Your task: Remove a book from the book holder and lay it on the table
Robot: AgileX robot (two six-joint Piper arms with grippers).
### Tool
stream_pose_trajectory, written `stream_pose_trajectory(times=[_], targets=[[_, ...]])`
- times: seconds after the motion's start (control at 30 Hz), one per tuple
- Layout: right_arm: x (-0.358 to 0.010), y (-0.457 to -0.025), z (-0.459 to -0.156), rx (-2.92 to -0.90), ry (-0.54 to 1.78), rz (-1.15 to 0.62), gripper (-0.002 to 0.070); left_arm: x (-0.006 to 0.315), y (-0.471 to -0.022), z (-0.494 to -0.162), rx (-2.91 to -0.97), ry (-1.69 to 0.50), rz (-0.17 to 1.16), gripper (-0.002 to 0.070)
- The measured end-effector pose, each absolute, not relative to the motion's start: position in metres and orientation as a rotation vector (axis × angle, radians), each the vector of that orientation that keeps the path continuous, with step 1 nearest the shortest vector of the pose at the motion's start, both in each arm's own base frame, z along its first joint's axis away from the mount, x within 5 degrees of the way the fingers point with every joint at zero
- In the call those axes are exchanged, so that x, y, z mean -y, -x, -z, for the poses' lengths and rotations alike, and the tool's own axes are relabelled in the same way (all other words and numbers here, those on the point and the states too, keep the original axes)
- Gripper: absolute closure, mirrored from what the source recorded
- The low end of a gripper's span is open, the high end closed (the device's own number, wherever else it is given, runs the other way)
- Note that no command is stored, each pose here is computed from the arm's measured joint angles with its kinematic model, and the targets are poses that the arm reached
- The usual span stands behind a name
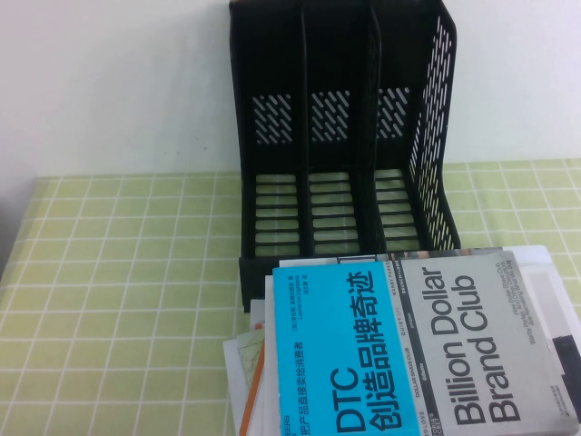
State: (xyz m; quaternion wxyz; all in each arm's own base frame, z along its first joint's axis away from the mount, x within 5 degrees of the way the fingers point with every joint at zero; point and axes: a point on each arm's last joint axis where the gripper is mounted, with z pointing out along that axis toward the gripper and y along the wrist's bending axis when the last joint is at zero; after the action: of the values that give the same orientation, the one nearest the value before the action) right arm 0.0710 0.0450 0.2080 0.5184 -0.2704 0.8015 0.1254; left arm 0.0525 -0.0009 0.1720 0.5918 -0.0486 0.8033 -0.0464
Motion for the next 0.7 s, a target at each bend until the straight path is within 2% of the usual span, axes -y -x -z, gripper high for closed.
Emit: stream_pose_trajectory(times=[0.47, 0.7], targets=[[-0.045, -0.071, -0.207, -1.925, 0.650, -0.300, 0.0678, 0.001, -0.052, -0.172, -1.868, 0.113, 0.108, 0.0678], [-0.043, -0.069, -0.191, -1.969, 0.667, -0.287, 0.0678, 0.001, -0.052, -0.172, -1.868, 0.113, 0.108, 0.0678]])
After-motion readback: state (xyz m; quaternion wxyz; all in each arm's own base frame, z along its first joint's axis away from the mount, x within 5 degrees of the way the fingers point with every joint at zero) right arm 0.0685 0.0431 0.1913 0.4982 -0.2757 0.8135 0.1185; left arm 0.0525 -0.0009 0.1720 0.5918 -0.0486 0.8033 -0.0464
